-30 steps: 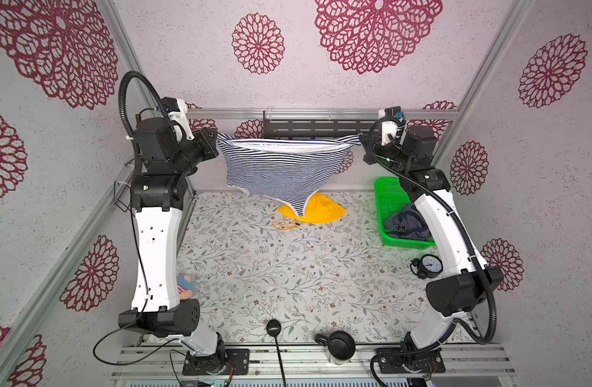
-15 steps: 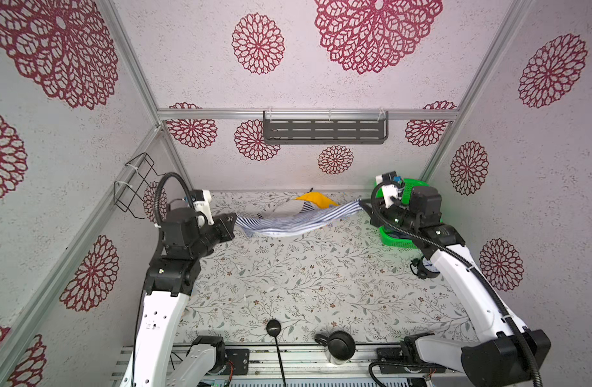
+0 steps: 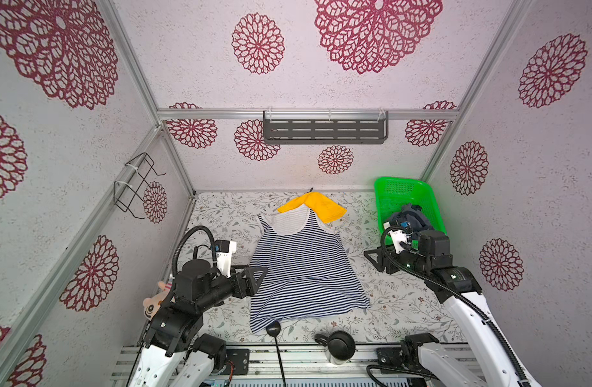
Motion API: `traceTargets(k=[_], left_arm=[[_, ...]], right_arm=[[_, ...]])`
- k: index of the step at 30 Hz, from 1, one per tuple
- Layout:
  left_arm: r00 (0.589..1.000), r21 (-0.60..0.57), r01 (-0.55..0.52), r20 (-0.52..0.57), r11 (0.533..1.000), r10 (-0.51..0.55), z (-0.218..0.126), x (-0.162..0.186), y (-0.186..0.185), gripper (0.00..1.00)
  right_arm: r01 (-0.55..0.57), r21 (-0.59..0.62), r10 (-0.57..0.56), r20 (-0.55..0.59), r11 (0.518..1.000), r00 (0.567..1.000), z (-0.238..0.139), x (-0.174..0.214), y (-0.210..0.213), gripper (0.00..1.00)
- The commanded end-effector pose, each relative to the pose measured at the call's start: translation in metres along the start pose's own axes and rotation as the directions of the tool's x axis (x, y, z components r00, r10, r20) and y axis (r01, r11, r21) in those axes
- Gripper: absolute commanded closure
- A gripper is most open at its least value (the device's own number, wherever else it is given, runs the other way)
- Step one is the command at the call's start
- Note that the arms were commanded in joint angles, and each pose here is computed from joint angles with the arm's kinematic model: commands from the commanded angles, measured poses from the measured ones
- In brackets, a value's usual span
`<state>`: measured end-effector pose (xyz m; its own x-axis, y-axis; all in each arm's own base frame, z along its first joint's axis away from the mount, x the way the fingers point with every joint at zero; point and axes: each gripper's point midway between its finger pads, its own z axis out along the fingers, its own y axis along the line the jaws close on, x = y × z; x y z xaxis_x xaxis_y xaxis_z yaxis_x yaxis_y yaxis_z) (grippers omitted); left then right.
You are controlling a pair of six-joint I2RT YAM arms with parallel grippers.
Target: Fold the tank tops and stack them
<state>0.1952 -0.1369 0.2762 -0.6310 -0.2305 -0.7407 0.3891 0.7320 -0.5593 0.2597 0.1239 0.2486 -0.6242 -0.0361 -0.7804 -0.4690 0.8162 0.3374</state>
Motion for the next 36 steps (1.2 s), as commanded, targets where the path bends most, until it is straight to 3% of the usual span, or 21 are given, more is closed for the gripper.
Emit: traceTargets(k=[1,4,7,8,13,17,22,29,36], left_arm=[[0.998,-0.077,-0.059,-0.040,0.995,0.056,0.026,-0.012,0.017,0.20],[0.991,-0.249,-0.056,-0.134,0.967,0.023,0.070,-0.024,0.057,0.26],[0.991,-0.389,-0.058,-0.134,0.920,0.006,0.109,-0.059,0.094,0.36],[0.992,-0.431,-0.051,-0.127,0.901,-0.004,0.122,-0.071,0.108,0.44],[0.995,-0.505,0.009,-0.077,0.863,-0.056,0.186,-0.115,0.170,0.63],[0.988,-0.565,0.026,-0.113,0.825,-0.108,0.233,-0.116,0.227,0.75],[0.972,-0.588,0.053,-0.156,0.807,-0.177,0.273,-0.094,0.279,0.79],[0.946,-0.559,0.093,-0.209,0.824,-0.248,0.316,-0.058,0.306,0.75],[0.921,-0.657,0.124,-0.203,0.744,-0.332,0.318,-0.038,0.341,0.72]], right_arm=[[-0.040,0.096,0.042,-0.017,0.995,0.999,0.010,-0.012,-0.021,0.39],[-0.024,0.193,0.043,-0.096,0.981,0.994,0.039,-0.013,-0.034,0.50],[-0.021,0.309,0.070,-0.148,0.951,0.986,0.068,-0.013,-0.041,0.59],[-0.051,0.332,0.105,-0.146,0.942,0.984,0.077,-0.010,-0.041,0.64],[-0.138,0.326,0.207,-0.187,0.935,0.960,0.109,0.027,-0.035,0.69],[-0.148,0.347,0.242,-0.247,0.926,0.938,0.122,0.062,-0.038,0.74],[-0.154,0.333,0.261,-0.304,0.930,0.916,0.133,0.092,-0.026,0.77],[-0.182,0.359,0.318,-0.366,0.915,0.875,0.129,0.137,-0.026,0.81],[-0.161,0.446,0.366,-0.424,0.881,0.828,0.115,0.177,-0.042,0.90]])
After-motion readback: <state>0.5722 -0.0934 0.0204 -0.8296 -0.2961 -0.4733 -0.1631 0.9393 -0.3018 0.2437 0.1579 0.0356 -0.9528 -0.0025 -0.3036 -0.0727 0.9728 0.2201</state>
